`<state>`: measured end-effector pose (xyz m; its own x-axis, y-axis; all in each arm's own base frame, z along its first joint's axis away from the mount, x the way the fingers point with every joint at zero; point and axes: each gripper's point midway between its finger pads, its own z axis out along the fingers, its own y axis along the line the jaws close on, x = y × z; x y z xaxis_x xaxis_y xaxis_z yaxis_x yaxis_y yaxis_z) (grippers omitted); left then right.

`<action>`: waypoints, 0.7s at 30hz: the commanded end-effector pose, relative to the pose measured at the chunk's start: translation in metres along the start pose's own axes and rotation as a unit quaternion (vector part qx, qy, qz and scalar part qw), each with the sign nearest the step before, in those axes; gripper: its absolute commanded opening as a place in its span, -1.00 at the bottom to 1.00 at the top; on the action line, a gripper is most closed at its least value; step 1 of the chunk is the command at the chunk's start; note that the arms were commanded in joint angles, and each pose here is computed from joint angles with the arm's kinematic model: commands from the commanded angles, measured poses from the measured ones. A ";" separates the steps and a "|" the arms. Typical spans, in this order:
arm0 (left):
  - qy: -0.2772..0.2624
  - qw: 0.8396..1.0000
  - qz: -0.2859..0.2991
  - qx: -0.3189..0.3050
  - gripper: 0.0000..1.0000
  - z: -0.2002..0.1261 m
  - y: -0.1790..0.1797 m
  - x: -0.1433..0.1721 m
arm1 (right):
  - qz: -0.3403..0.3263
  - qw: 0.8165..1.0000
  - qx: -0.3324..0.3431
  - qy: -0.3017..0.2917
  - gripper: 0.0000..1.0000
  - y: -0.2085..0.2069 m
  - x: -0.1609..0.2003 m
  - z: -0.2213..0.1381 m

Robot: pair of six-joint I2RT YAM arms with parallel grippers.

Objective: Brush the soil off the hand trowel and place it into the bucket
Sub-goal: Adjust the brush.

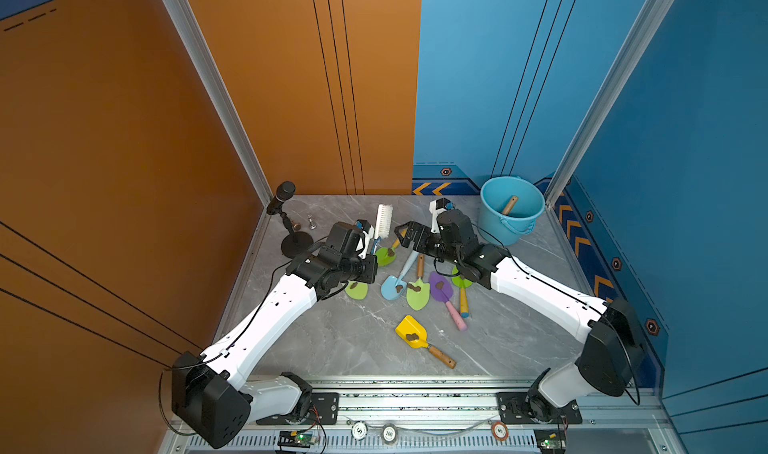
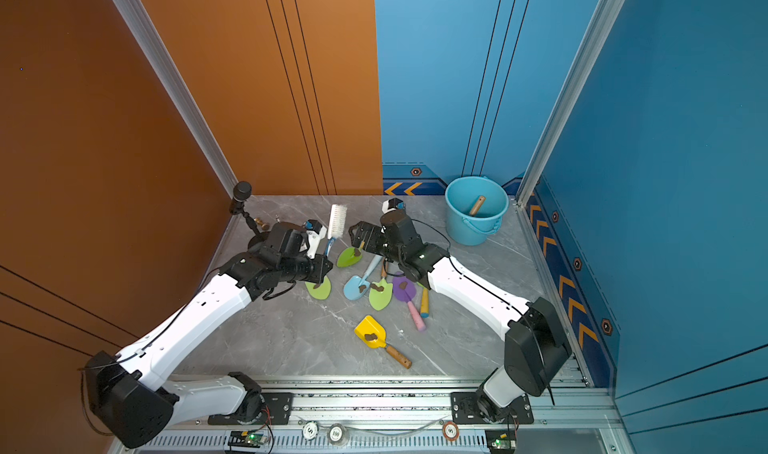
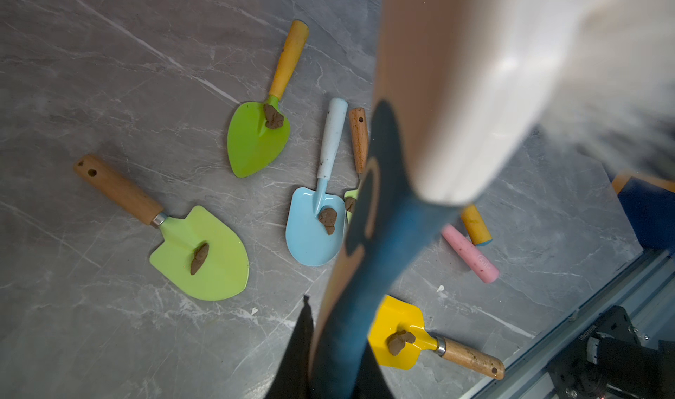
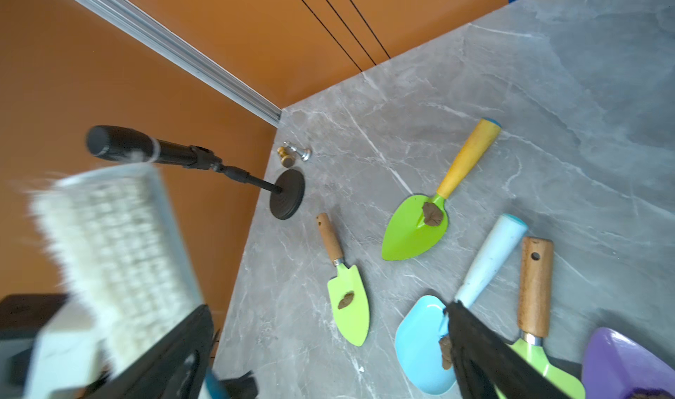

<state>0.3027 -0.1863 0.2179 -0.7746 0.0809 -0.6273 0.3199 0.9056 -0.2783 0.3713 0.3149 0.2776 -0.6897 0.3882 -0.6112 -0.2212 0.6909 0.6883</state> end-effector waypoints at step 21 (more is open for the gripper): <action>0.012 0.999 0.041 0.012 -1.00 0.011 -0.022 -0.008 | -0.079 0.986 -0.139 0.057 0.78 0.057 -0.002 0.007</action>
<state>0.3066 -0.2045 0.2075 -0.7785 0.1475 -0.6100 0.3617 0.8998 -0.2441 0.3721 0.3611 0.3026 -0.7265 0.2307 -0.6473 -0.4611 0.5349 0.7081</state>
